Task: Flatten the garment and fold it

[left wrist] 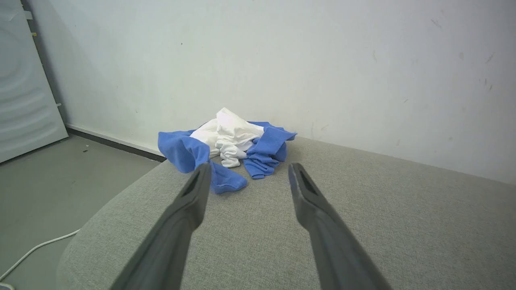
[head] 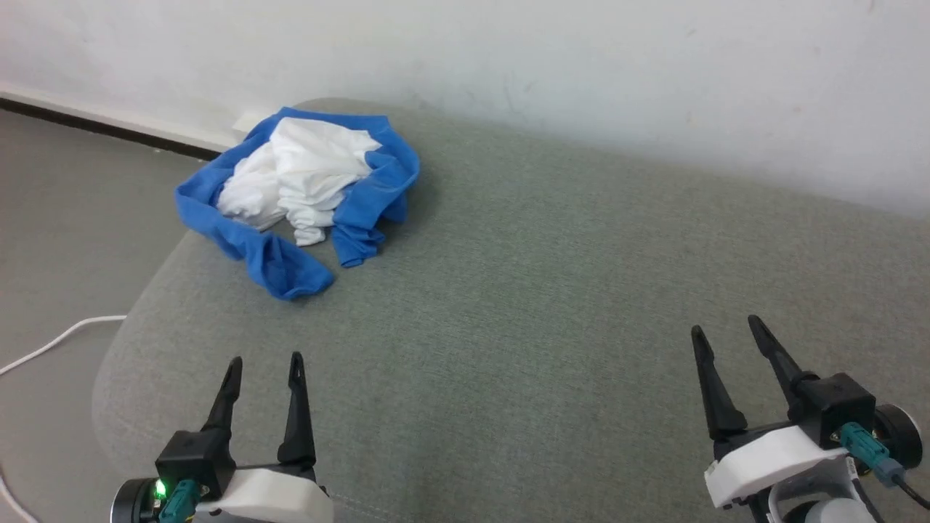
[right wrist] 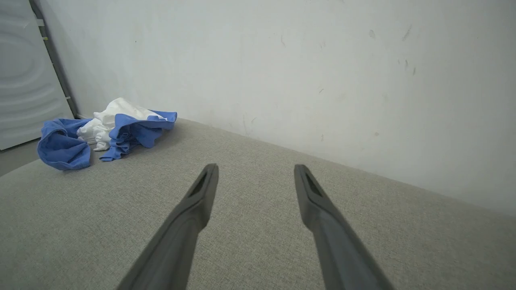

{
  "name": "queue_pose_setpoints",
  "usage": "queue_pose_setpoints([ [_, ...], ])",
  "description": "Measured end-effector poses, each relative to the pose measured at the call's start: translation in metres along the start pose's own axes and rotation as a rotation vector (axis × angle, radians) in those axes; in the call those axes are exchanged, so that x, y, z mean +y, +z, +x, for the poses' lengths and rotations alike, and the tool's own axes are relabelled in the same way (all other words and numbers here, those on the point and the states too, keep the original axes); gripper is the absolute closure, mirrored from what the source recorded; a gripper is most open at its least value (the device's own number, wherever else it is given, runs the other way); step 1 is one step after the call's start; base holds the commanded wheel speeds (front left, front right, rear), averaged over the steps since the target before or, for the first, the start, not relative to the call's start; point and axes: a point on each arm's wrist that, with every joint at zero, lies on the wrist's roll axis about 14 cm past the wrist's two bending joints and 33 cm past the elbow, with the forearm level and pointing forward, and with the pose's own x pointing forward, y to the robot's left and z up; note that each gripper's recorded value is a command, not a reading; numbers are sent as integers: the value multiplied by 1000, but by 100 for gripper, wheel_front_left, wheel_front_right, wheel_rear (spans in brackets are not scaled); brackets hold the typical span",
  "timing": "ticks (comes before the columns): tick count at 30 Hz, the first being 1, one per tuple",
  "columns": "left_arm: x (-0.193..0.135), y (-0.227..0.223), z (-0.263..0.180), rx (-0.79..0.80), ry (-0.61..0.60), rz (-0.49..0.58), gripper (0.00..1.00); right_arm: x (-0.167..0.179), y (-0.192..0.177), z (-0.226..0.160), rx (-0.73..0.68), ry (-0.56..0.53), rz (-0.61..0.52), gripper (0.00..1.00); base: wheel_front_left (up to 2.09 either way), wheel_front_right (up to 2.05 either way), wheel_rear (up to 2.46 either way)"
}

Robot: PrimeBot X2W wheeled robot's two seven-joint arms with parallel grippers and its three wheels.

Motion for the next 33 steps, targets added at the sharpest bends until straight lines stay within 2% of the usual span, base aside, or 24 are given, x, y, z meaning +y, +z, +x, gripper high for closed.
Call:
queue_pose_setpoints([
  [17,37,3,-29,-24,125,-23,0,41,-3,18,-12,124,20,0,0,0,0],
  [33,53,6,-45,-45,199,-38,0,56,-2,29,-36,171,30,0,0,0,0],
])
